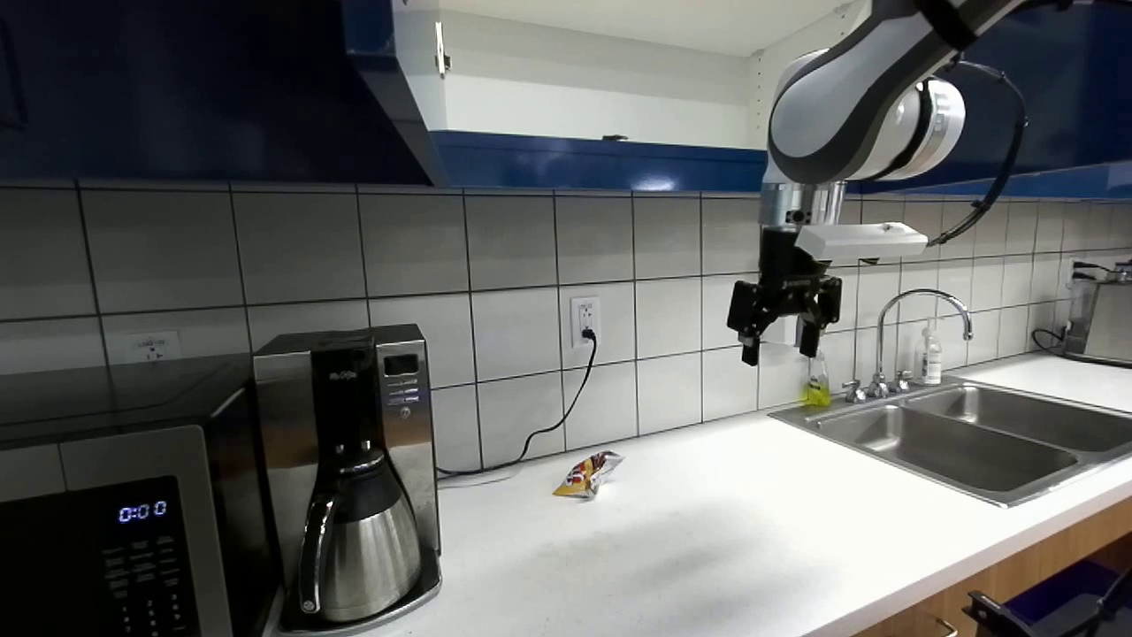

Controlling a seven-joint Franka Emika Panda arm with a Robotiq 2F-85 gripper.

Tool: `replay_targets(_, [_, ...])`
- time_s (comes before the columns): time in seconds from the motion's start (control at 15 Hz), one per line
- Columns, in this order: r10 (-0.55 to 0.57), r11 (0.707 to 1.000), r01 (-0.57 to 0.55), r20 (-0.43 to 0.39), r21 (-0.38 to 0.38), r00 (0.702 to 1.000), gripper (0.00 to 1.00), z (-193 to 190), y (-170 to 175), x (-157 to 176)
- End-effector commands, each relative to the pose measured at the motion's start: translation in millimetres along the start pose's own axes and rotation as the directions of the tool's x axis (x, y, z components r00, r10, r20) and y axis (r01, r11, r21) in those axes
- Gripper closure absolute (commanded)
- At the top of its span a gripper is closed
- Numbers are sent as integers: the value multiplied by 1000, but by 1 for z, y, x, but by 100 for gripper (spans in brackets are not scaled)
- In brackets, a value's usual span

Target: Move the granola bar to the bottom shelf of the cabinet

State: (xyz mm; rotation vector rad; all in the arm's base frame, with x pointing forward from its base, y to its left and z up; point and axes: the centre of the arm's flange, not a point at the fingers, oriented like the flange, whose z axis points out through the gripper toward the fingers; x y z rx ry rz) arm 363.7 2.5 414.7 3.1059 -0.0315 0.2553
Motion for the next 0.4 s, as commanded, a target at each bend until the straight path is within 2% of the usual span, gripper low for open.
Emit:
replay_targets(0.0, [0,1000,0,0,0,1000,0,0,0,0])
replay_targets(0.33, [-2,1000,2,-1,-1,1000,0,0,-1,0])
